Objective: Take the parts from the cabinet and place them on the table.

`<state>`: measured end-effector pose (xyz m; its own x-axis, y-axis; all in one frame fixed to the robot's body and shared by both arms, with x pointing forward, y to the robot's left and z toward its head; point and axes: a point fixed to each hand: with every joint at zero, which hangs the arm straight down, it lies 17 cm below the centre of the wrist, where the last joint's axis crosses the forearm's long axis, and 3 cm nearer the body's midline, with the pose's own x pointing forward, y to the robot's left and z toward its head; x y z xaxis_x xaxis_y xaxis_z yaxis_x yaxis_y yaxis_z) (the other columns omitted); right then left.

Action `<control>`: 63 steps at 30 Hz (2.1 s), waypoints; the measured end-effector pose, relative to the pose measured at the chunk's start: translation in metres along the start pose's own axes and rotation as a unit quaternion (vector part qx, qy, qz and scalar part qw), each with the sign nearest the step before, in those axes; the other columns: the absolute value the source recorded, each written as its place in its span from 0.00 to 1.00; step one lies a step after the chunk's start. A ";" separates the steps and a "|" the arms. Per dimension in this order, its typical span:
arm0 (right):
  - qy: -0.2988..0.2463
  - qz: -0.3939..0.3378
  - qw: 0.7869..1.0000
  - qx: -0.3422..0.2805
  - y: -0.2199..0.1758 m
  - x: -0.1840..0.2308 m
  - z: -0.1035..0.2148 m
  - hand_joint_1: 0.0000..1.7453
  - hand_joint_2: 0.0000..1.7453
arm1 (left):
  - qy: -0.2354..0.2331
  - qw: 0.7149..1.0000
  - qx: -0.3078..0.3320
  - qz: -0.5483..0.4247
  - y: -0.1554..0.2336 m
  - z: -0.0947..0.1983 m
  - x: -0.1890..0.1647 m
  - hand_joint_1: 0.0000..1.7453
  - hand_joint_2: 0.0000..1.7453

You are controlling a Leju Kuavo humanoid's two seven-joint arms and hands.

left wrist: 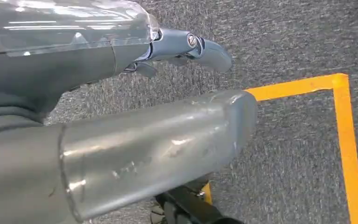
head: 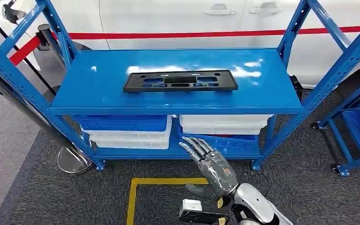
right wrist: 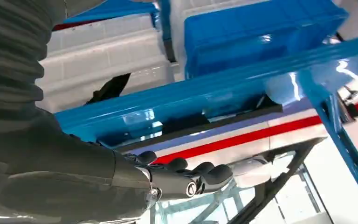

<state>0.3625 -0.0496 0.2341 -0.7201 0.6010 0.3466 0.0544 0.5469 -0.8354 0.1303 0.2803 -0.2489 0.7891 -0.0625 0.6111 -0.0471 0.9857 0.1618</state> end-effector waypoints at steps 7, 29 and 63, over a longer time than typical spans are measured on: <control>-0.016 0.076 0.997 0.004 0.011 0.012 -0.014 0.00 1.00 | -0.007 1.000 -0.011 -0.007 -0.005 -0.001 0.005 0.00 0.00; -0.071 0.218 0.971 -0.072 0.040 0.029 -0.046 0.00 1.00 | -0.035 0.997 -0.070 -0.015 -0.034 -0.001 0.024 0.00 0.00; 0.037 0.155 0.983 -0.091 0.015 -0.018 -0.048 0.00 1.00 | -0.035 0.996 -0.081 -0.017 -0.027 -0.002 0.024 0.00 0.00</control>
<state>0.4096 -0.0245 0.2353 -0.5971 0.7927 0.1229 0.3912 0.4216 -0.8181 0.1520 0.2528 -0.2405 0.7442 -0.1016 0.6602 0.0829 0.9948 0.0595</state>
